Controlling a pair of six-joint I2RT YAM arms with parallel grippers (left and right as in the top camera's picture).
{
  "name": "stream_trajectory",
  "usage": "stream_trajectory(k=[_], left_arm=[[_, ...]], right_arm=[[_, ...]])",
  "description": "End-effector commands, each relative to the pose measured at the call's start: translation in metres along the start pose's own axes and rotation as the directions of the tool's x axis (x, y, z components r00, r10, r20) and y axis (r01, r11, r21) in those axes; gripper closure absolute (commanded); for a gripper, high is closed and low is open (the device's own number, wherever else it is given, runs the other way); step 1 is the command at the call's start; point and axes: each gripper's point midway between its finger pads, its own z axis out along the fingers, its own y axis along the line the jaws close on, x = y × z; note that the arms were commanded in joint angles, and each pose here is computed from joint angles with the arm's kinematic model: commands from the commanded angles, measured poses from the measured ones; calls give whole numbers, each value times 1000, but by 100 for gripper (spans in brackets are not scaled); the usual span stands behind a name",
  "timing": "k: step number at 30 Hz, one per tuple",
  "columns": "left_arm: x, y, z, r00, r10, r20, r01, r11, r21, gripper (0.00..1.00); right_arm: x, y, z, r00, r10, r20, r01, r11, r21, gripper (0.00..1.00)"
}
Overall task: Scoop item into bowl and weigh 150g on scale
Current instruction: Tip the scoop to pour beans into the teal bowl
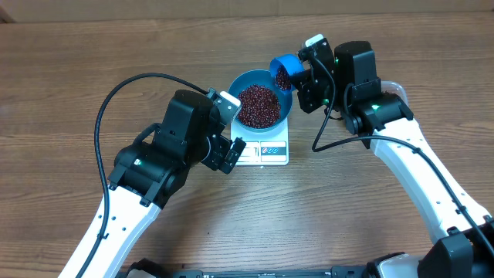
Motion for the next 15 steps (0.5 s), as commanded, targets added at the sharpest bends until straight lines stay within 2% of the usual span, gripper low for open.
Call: stream_trajectory(k=[1, 15], left_arm=[[-8, 1, -4, 1000, 8, 22, -8, 1000, 5, 0], [-8, 1, -4, 1000, 8, 22, -8, 1000, 5, 1]], right_arm=[[-4, 2, 1, 1000, -18, 12, 18, 1000, -3, 96], [-4, 2, 1, 1000, -11, 10, 11, 1000, -3, 96]])
